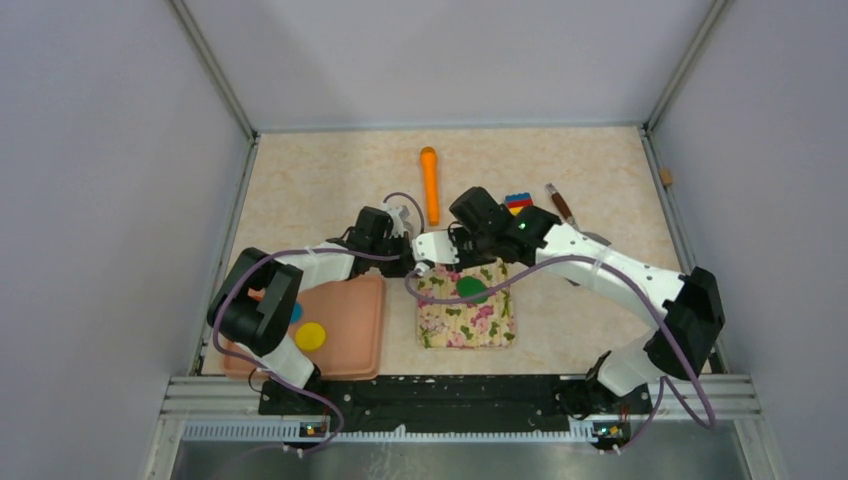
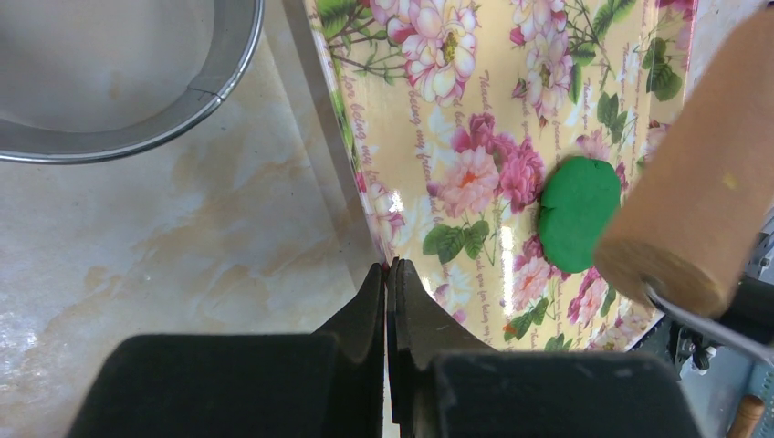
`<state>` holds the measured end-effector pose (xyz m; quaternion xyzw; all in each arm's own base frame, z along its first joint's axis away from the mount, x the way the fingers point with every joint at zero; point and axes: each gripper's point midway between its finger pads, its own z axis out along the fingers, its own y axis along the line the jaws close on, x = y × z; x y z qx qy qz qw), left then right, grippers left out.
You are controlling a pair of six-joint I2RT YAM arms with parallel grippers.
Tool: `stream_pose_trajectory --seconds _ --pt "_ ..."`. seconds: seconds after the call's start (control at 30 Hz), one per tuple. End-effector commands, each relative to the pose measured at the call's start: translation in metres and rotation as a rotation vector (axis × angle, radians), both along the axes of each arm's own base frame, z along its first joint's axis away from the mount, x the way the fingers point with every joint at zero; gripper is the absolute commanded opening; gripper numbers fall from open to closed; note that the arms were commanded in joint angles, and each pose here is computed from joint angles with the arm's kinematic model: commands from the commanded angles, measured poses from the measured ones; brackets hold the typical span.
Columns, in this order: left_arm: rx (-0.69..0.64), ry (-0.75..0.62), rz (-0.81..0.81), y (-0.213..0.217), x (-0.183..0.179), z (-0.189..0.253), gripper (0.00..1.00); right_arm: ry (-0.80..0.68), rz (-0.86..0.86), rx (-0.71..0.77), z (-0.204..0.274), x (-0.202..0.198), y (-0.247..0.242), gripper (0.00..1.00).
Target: Roll out the dumpling wrappers from the dough
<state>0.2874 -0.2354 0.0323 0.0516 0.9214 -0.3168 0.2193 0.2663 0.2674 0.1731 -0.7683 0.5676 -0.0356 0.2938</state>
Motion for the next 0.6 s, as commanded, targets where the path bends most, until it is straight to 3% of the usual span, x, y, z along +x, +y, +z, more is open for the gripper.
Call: stream_pose_trajectory --seconds 0.0,0.13,0.43,0.57 --pt "0.059 -0.038 0.014 0.014 0.002 -0.005 0.0 0.098 0.046 -0.001 0.009 -0.041 -0.012 0.0" --pt "0.059 -0.035 0.012 0.013 0.001 -0.006 0.0 0.172 0.076 -0.056 -0.017 -0.061 -0.024 0.0" --pt "0.064 -0.043 0.01 0.014 0.003 -0.006 0.0 0.213 0.077 -0.111 -0.052 -0.065 -0.03 0.0" --pt "0.063 -0.055 0.01 0.013 0.005 -0.003 0.0 0.317 0.1 -0.16 -0.071 -0.086 -0.042 0.0"
